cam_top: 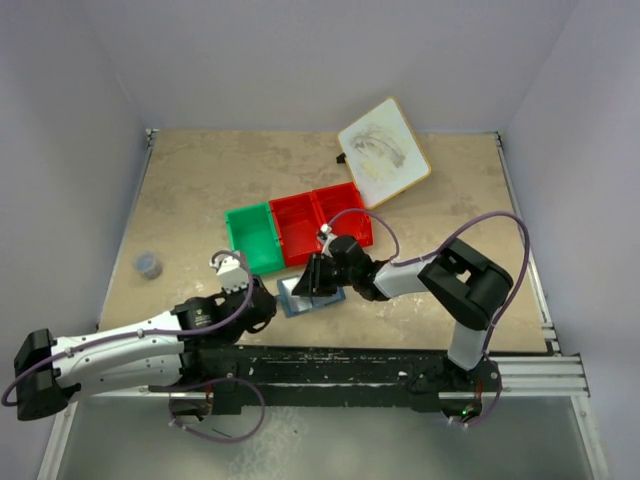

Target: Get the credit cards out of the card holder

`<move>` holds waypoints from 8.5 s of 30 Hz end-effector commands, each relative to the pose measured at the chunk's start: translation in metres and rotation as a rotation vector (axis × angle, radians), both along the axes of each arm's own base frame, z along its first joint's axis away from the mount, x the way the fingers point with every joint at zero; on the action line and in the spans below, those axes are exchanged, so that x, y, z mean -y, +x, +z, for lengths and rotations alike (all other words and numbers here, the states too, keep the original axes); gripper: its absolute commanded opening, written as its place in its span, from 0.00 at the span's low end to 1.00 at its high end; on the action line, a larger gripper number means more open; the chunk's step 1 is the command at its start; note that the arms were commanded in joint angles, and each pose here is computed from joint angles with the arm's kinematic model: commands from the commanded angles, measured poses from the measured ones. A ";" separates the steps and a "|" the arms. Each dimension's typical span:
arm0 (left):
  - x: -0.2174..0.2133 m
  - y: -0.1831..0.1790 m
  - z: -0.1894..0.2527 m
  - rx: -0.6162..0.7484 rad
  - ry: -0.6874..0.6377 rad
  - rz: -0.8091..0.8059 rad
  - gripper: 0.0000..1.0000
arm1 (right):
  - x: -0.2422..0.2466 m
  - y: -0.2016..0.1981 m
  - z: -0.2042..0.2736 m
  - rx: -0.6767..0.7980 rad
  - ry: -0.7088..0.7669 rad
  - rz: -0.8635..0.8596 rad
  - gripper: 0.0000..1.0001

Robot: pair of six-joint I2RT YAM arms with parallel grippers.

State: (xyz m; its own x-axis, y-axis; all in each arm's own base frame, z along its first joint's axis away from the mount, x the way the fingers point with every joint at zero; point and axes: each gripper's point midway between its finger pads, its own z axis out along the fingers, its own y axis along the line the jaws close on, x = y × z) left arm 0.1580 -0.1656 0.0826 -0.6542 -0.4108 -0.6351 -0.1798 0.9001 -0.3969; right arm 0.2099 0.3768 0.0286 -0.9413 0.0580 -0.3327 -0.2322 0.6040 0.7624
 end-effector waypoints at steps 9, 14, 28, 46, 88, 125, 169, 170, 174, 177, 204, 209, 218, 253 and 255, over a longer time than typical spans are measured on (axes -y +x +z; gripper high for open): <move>0.075 0.047 0.048 0.074 -0.194 -0.092 0.26 | 0.022 0.021 -0.005 0.066 -0.145 -0.125 0.14; 0.073 0.055 0.024 0.013 -0.248 -0.056 0.19 | 0.030 0.024 0.001 0.081 -0.153 -0.176 0.11; 0.075 0.061 -0.037 -0.104 -0.242 -0.007 0.06 | 0.027 0.023 0.005 0.080 -0.136 -0.167 0.13; 0.061 0.057 -0.051 -0.129 -0.167 0.012 0.00 | 0.030 0.022 0.001 0.104 -0.195 -0.125 0.16; 0.063 0.054 -0.060 -0.124 -0.206 0.002 0.03 | 0.025 0.028 0.057 0.189 -0.097 -0.147 0.25; 0.109 0.062 -0.046 -0.057 -0.381 -0.148 0.21 | 0.089 0.032 0.001 0.080 -0.387 -0.228 0.31; 0.112 0.061 -0.069 -0.106 -0.394 -0.115 0.15 | 0.103 0.031 0.013 0.100 -0.347 -0.257 0.29; 0.112 0.061 -0.069 -0.107 -0.393 -0.114 0.15 | 0.102 0.031 0.014 0.103 -0.335 -0.253 0.29; 0.110 0.059 -0.069 -0.110 -0.386 -0.118 0.14 | 0.100 0.033 0.014 0.108 -0.339 -0.244 0.29; 0.110 0.060 -0.068 -0.105 -0.383 -0.116 0.14 | 0.105 0.032 0.007 0.097 -0.371 -0.250 0.29; 0.108 0.070 -0.054 -0.054 -0.377 -0.097 0.00 | 0.108 0.019 -0.021 0.047 -0.369 -0.244 0.29; 0.107 0.071 -0.047 -0.027 -0.388 -0.100 0.00 | 0.110 0.019 -0.018 0.054 -0.368 -0.251 0.29; 0.098 0.065 -0.051 -0.030 -0.393 -0.085 0.00 | 0.114 0.018 -0.022 0.037 -0.384 -0.270 0.29; 0.091 0.061 -0.046 -0.025 -0.374 -0.094 0.00 | 0.057 0.027 0.014 0.118 -0.218 -0.073 0.31; 0.092 0.061 -0.045 -0.024 -0.380 -0.095 0.01 | 0.059 0.025 0.009 0.104 -0.220 -0.080 0.31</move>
State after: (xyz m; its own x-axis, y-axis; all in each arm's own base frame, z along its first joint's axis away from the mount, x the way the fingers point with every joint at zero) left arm 0.2147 -0.2519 0.0294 -0.7150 -0.5591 -0.4197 -0.1426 0.7044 -0.6953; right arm 0.2334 0.3122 0.0314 -0.9052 0.0498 -0.4221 -0.2222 0.7911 0.5699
